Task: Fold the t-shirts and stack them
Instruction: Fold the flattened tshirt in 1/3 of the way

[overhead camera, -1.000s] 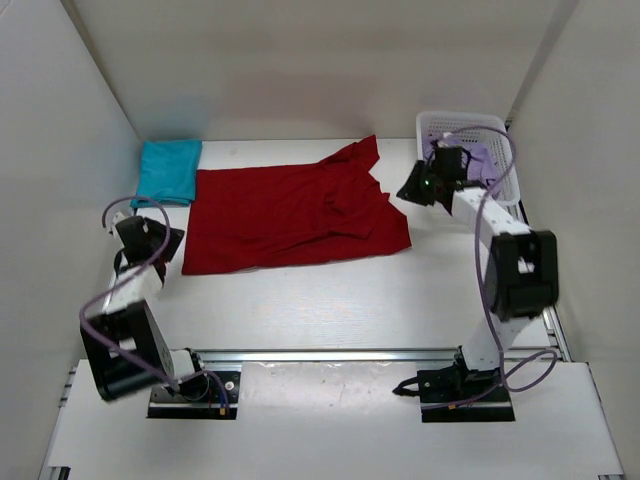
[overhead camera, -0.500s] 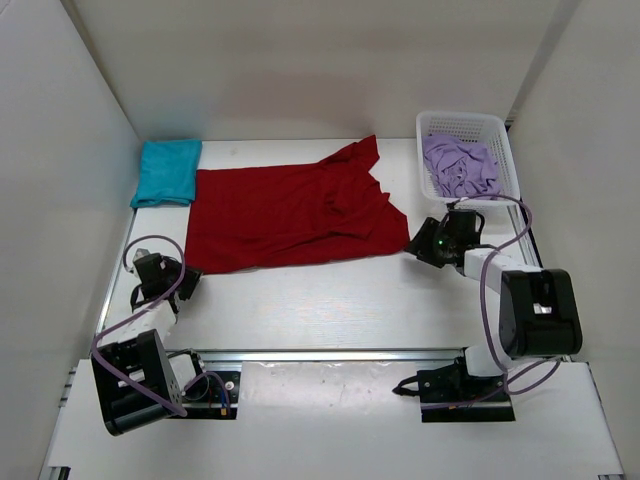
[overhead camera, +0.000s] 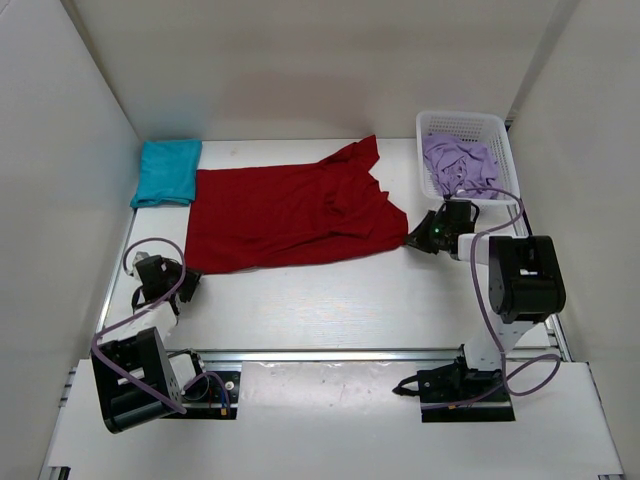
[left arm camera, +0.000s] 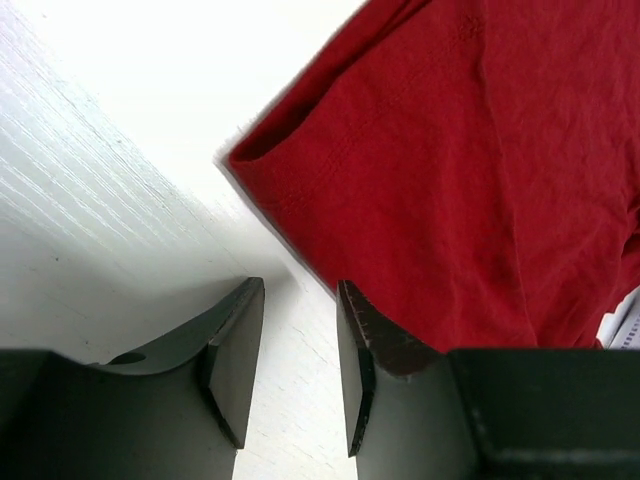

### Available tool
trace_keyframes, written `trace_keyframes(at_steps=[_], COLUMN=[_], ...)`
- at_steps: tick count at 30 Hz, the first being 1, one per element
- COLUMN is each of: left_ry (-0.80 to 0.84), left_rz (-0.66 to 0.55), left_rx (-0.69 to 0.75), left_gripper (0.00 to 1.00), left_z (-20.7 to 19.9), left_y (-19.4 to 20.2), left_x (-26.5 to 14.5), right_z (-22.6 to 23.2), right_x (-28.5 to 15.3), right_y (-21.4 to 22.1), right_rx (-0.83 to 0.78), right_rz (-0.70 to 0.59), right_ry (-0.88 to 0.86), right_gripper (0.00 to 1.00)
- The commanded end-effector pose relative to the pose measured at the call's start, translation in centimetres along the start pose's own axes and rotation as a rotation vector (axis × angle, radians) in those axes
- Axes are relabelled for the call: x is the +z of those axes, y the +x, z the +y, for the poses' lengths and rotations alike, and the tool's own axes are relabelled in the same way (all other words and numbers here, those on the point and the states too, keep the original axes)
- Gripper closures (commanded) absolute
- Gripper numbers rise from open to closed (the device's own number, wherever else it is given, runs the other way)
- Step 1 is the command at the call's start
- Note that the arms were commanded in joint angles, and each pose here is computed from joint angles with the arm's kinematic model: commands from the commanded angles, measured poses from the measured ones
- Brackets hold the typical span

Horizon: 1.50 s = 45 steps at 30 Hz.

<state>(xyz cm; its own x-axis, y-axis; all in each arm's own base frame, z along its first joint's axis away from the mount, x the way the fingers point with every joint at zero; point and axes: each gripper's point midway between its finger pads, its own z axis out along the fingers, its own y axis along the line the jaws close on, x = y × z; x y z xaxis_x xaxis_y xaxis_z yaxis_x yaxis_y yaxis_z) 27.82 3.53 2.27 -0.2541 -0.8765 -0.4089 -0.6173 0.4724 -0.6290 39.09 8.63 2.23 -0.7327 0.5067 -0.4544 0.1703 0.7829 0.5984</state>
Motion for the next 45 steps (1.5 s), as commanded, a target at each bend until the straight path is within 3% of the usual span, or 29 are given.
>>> trace_keyframes(at_steps=[1,9,16,20,21,25,27,33,37,38,39,41,43,45], left_ry=[-0.006,-0.018,-0.015,-0.012,-0.014,-0.03,-0.066,-0.137,-0.187,-0.186,-0.186,-0.151,-0.154,-0.104], left_rz=[-0.041,-0.001,0.036,0.023,0.021,0.021,0.039,0.031,0.046,0.046,0.054,0.043,0.009,-0.039], left_rx=[-0.006,-0.01,0.004,0.009,-0.004,-0.005,0.015,0.037,0.17,0.196,0.214,0.228,0.248,0.291], left_gripper=[0.54,0.53,0.51,0.62,0.74,0.98,1.0,1.0,1.0,0.91,0.84,0.52,0.38,0.36], left_z=[0.1,-0.5,-0.4,-0.2,0.0,-0.3,0.0,3.9,4.2,4.0,3.8,2.7,1.8,-1.0], left_y=[-0.7,-0.5,0.7,1.0,0.8,-0.1,0.1,0.8,1.4,1.2,1.3,0.8,-0.5,-2.1], left_x=[0.2,1.3,1.6,1.5,1.5,1.9,1.7,-2.0,-4.2,-4.4,-4.5,-4.7,-5.0,-5.5], right_z=[0.2,-2.5,-5.3,-5.8,-5.7,-5.3,-5.1,-6.5,-5.0,-5.3,-4.7,-4.2,-3.2,-1.3], right_x=[-0.6,-6.2,-8.9,-10.2,-10.5,-11.3,-11.6,-13.4,-14.5,-15.0,-15.2,-15.7,-16.5,-17.4], right_y=[-0.3,1.9,8.1,9.1,8.7,8.2,7.8,10.6,10.0,10.1,9.7,8.7,6.3,4.2], right_rx=[0.025,0.109,0.138,0.131,0.129,0.135,0.135,0.202,0.202,0.207,0.188,0.154,0.073,0.016], right_rz=[-0.038,-0.151,-0.097,-0.114,-0.133,-0.153,-0.168,-0.05,-0.051,-0.052,-0.058,-0.073,-0.116,-0.15], right_ry=[-0.013,0.043,0.077,0.077,0.079,0.062,0.057,0.165,0.151,0.189,0.176,0.177,0.173,0.139], right_gripper=[1.0,1.0,1.0,1.0,1.0,1.0,1.0,1.0,1.0,1.0,0.93,0.66,0.54,0.51])
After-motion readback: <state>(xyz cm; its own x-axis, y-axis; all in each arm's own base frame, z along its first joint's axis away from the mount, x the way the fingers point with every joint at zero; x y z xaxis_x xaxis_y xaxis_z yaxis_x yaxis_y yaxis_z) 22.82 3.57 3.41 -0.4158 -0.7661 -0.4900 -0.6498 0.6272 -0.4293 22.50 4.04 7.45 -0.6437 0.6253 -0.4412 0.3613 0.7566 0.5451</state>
